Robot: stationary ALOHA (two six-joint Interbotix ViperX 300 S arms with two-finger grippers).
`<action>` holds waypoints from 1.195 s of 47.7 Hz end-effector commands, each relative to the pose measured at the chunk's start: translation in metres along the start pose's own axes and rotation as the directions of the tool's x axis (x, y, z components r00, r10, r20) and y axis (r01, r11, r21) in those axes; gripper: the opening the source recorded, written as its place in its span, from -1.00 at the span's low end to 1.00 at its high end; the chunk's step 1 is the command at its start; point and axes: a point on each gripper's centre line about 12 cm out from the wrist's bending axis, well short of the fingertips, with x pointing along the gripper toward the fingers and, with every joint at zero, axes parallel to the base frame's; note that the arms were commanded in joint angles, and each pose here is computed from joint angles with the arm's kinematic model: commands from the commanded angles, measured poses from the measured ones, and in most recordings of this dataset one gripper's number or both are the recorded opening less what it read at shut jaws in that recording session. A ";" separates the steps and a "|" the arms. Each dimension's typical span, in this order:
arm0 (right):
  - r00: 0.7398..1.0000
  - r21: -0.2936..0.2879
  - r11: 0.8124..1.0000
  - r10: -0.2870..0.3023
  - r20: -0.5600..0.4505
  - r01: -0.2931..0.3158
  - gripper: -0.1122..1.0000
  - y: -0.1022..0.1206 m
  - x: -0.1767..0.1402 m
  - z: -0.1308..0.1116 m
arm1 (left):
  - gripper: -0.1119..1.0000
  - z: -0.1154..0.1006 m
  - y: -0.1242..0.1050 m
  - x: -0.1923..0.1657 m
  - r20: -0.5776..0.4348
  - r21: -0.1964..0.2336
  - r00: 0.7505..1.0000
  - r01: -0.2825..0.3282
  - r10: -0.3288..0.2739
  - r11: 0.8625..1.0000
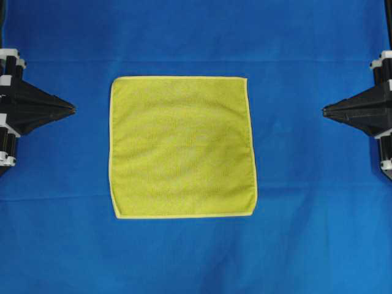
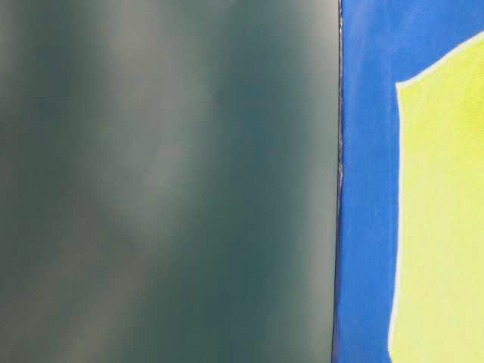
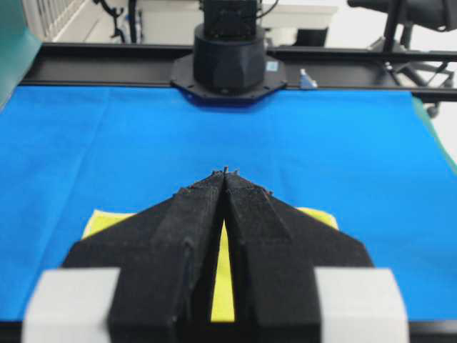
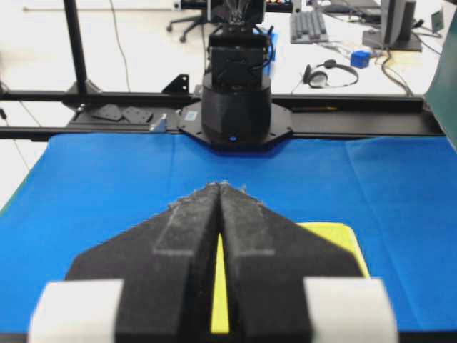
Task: Fold the yellow towel.
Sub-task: 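Move both grippers to the towel's far corners and pinch them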
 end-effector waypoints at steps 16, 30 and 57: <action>0.970 -0.008 0.990 -0.138 -0.199 0.140 -0.80 -0.033 0.036 -0.002 | -0.80 -0.015 0.020 0.008 -0.122 0.005 0.988 -0.096 0.096 0.995; 0.869 -0.019 0.960 -0.261 -0.421 0.279 -0.78 -0.082 0.079 -0.053 | -0.70 -0.057 0.050 0.026 -0.299 0.014 0.930 -0.219 0.213 0.976; 0.627 -0.046 0.934 -0.273 -0.730 0.354 0.20 -0.134 0.124 -0.162 | 0.72 -0.160 0.116 0.045 -0.577 0.036 0.733 -0.417 0.360 0.908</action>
